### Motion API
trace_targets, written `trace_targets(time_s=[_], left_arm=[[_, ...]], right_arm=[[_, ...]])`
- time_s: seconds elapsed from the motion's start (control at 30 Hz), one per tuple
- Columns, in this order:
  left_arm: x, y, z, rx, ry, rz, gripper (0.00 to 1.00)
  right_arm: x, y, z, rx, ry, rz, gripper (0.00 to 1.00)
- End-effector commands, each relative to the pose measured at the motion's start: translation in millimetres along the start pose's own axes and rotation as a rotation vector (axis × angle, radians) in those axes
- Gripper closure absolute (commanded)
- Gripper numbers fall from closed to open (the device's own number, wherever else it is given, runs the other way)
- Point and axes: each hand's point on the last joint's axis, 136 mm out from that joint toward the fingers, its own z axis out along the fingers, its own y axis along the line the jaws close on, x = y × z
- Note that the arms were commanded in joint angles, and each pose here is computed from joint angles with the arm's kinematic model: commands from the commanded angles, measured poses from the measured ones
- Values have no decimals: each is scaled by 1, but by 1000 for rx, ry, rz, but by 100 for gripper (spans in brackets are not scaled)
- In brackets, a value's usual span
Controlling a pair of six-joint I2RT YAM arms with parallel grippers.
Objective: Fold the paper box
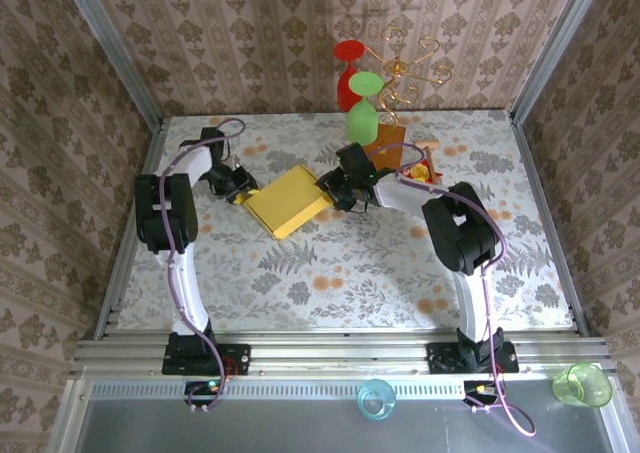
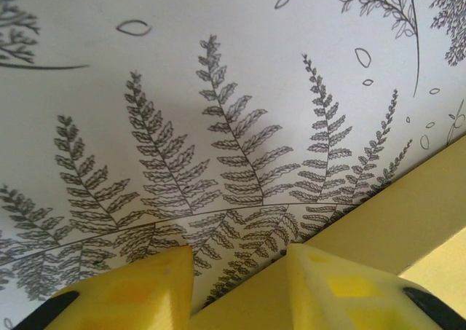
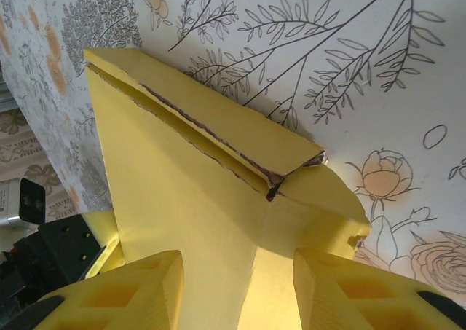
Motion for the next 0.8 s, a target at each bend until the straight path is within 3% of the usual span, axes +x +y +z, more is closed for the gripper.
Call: trace_targets(time_s=[0.0,0.77], left_arm=[[5,-9,-9,14,10,22,62],[18,-18,-3,21,35,52,62]], right_arm=[[-10,-3,4,11,-21,-11,56],[-15,-5,26,-13,33,-12,59]])
